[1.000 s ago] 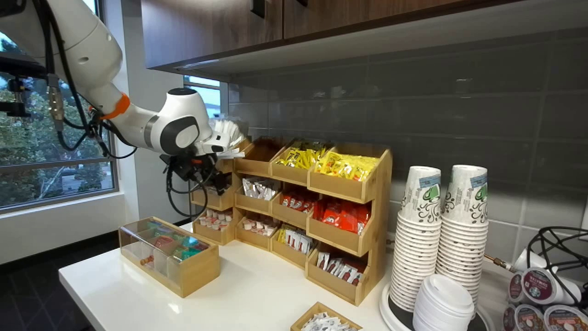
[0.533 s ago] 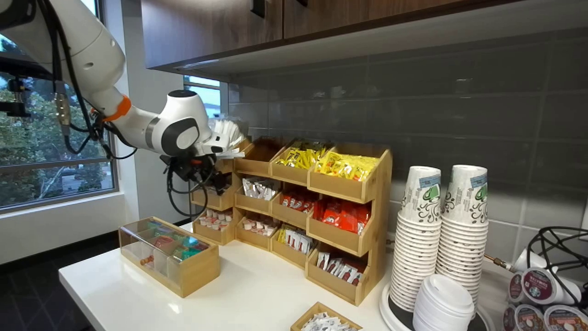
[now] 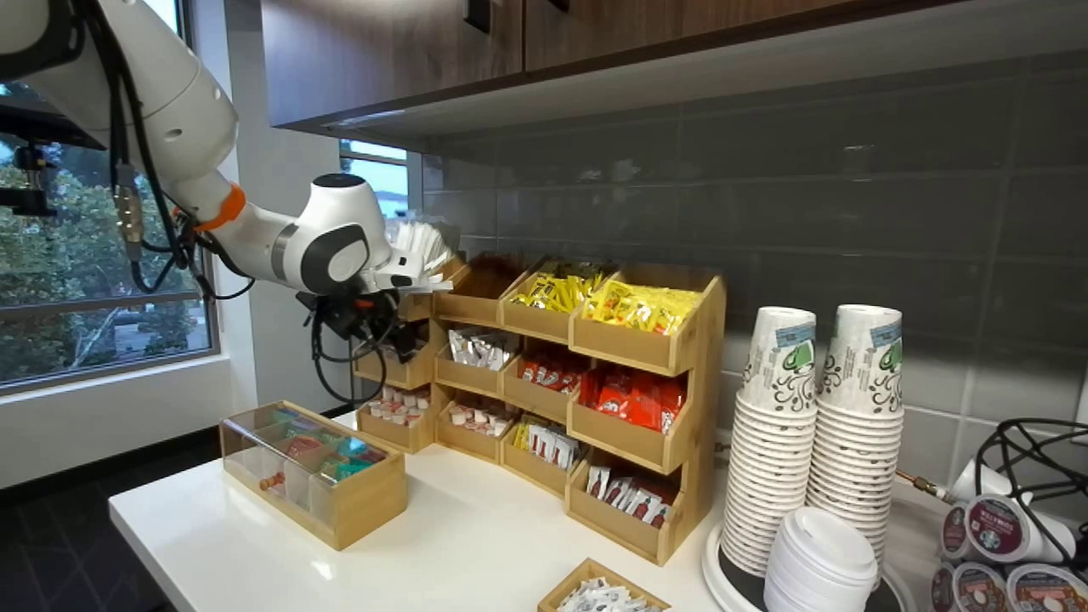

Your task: Pick up the brown paper bag from the shelf and put it on the counter

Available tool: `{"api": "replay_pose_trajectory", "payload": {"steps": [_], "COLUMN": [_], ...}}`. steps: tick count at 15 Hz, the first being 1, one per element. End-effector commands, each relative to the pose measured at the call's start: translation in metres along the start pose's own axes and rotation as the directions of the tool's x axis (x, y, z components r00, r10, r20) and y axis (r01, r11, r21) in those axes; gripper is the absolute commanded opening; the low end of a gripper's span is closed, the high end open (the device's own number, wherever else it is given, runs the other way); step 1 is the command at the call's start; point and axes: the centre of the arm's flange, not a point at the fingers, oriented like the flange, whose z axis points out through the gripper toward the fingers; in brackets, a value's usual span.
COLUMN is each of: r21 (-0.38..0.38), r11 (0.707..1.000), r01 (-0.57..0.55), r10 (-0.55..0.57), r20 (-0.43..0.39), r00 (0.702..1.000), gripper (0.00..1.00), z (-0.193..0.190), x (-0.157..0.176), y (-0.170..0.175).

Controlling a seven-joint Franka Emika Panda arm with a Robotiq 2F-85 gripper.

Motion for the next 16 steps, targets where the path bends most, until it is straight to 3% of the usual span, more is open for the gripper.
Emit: {"api": "replay_pose_trajectory", "payload": {"steps": [1,8,13,14,16], "r21": [0.011,0.012,0.007,0.006,0.002], "r11": [1.000,0.999,0.999,0.999,0.999], "r01": [0.015,0.036,0.041,0.041,0.039], "r10": [-0.014,-0.036,-0.041,-0.041,-0.039], "r20": [-0.025,-0.028,-0.024,-0.023,-0.023], "r00": [1.000,0.999,0.999,0.999,0.999], "gripper": [0.82,0.74,0.60,0.53,0.58], "z": [0.0092,0.0114,0.0163,0.0175,0.0178], "x": [0.0070,0.0099,0.0116,0.0122,0.0132], "y": [-0.0069,-0.0098,-0.0086,-0.0075,-0.0058]}}
